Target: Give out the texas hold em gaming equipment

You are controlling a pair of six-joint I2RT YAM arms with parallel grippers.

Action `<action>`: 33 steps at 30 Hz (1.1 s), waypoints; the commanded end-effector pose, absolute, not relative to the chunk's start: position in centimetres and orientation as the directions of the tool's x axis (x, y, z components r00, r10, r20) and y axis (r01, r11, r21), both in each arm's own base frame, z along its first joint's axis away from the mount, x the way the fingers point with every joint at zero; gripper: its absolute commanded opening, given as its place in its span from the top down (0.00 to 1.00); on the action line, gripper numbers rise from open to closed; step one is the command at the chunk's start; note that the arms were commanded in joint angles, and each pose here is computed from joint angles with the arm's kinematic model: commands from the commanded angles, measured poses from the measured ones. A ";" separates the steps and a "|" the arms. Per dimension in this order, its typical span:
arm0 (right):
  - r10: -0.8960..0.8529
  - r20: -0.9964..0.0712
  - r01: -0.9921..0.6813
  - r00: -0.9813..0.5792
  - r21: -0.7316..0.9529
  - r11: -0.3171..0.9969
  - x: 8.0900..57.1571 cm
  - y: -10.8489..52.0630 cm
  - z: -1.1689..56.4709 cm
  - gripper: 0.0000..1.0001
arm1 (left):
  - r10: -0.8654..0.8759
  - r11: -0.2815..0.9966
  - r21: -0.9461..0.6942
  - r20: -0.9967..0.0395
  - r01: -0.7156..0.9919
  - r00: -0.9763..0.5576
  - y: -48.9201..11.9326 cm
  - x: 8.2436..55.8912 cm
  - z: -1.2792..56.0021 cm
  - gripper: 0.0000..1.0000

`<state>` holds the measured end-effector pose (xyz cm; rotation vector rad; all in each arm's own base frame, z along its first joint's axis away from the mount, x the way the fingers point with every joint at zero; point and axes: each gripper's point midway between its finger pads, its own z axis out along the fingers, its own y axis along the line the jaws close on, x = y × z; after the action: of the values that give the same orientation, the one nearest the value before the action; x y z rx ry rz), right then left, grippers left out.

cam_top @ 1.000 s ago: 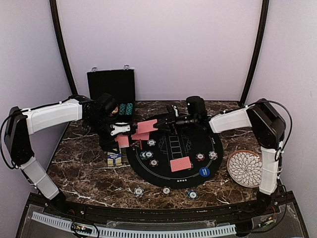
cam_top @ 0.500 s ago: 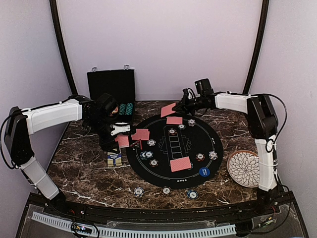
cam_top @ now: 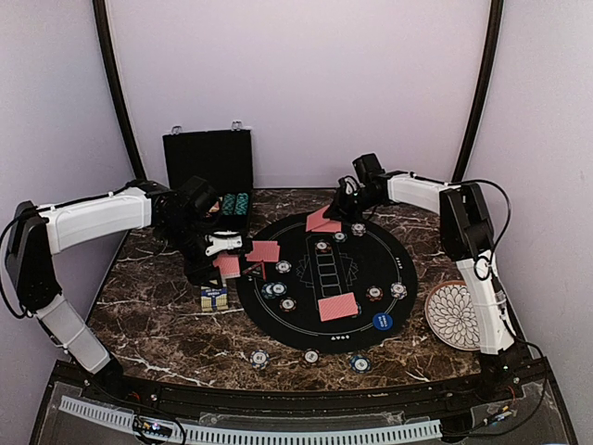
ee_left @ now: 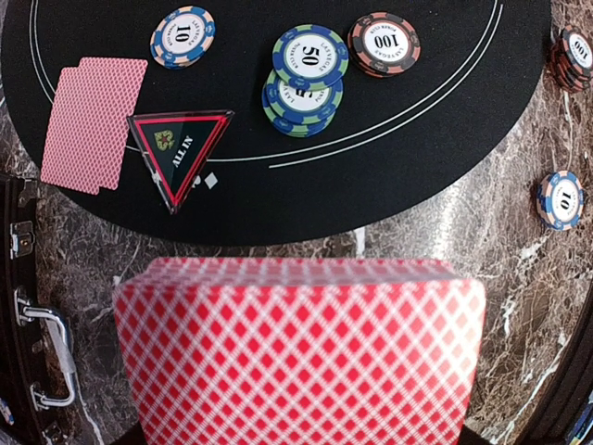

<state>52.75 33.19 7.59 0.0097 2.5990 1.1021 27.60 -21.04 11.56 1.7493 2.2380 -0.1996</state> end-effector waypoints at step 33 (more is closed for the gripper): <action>-0.073 -0.331 -0.339 -0.941 0.913 0.227 26.3 44.7 18.3 0.34 | 0.889 0.279 0.070 -0.397 0.958 -0.230 -22.6 28.4 14.1 1.00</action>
<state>27.35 41.64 13.45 -0.3286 2.5062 1.5426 28.03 -21.86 12.82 1.6992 2.2229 -0.2370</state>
